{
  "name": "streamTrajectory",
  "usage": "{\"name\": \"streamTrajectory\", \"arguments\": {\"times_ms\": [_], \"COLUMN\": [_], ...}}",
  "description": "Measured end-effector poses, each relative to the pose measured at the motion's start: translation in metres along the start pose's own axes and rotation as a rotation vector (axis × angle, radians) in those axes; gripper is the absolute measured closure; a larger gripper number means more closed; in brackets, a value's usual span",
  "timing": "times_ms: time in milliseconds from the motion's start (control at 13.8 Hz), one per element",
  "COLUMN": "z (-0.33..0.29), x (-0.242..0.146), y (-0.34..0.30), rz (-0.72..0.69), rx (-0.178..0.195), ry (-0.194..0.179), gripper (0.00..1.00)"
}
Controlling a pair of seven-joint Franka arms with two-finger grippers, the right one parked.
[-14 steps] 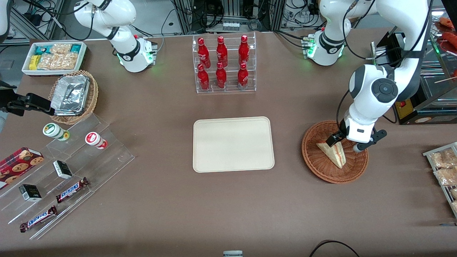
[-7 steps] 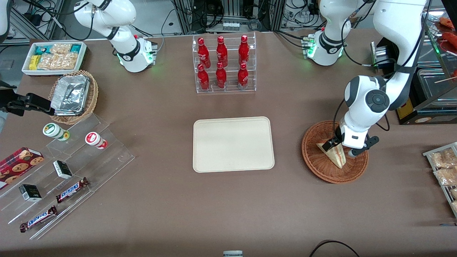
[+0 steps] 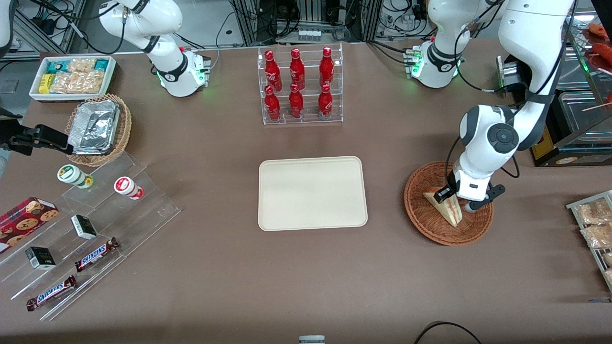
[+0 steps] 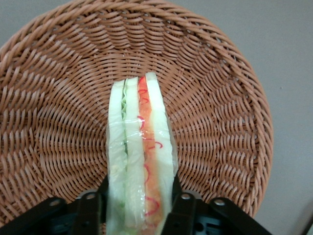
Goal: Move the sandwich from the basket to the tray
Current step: 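Close the left gripper on the wrapped sandwich, then lift the sandwich and carry it over the cream tray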
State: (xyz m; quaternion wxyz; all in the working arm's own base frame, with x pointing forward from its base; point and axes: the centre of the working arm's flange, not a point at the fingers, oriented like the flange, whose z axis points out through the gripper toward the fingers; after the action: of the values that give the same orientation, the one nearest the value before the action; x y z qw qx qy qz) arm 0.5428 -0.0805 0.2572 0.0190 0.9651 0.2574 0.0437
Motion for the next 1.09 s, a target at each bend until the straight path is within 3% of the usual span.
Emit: {"name": "streamTrajectory", "arguments": {"times_ms": [73,218,364,509,727,873,1091], "z": [-0.006,-0.039,-0.104,-0.178,-0.241,-0.237,-0.197], "x": [0.000,0.001,-0.002,-0.021,-0.080,-0.127,-0.179], "y": [0.000,-0.001,0.011,0.047,0.124,0.176,0.244], "rz": [0.001,0.006,0.026,0.088,0.218,0.293,0.410], "rx": [0.010,0.067,0.131,0.171,0.171,0.160,0.148], "ry": [-0.005,-0.035,-0.060,-0.069,-0.070,-0.080,-0.131], "gripper": [0.62,0.68,0.74,0.83,0.83,0.83,0.83]}}
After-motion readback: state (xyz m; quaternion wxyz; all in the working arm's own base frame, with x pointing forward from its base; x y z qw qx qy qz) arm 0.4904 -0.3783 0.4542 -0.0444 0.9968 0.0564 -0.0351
